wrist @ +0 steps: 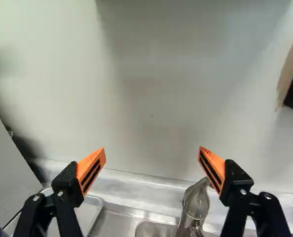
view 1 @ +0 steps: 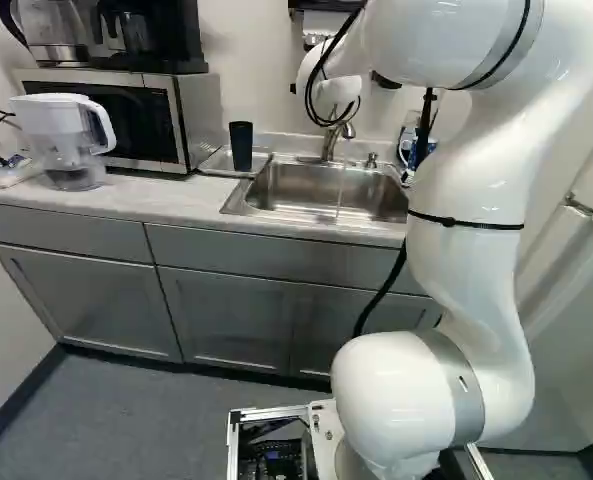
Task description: Rinse the cup and place it in the tray
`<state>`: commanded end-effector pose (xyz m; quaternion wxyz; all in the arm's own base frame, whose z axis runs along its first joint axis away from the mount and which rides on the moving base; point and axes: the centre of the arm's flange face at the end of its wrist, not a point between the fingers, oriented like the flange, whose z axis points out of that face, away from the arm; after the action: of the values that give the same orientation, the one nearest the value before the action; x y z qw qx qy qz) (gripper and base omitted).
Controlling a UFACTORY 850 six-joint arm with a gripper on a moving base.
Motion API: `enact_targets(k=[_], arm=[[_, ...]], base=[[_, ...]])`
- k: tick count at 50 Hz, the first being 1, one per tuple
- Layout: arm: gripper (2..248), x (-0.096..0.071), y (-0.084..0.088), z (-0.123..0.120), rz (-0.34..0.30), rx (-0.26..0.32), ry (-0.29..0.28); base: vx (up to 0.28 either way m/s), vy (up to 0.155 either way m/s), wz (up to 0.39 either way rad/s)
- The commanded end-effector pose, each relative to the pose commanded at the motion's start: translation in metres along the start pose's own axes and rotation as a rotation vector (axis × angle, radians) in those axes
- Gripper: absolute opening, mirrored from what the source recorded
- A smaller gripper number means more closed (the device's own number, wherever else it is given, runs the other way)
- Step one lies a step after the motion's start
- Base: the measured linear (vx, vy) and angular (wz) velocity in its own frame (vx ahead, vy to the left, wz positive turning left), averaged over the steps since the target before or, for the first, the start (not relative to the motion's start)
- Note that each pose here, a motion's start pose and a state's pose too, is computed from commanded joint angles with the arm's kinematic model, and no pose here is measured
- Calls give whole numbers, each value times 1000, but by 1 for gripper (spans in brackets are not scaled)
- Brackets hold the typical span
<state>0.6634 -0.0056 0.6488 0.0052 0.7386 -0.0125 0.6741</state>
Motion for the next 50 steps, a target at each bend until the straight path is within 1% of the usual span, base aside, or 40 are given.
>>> enact_targets(k=[8, 20, 26, 50], arm=[[247, 0, 0, -2, 0, 0, -1], [247, 0, 0, -15, 0, 0, -9], [247, -1, 0, -21, 0, 0, -22], [247, -7, 0, -21, 0, 2, -86]], base=[[0, 0, 0], [0, 0, 0], [0, 0, 0], [0, 0, 0]])
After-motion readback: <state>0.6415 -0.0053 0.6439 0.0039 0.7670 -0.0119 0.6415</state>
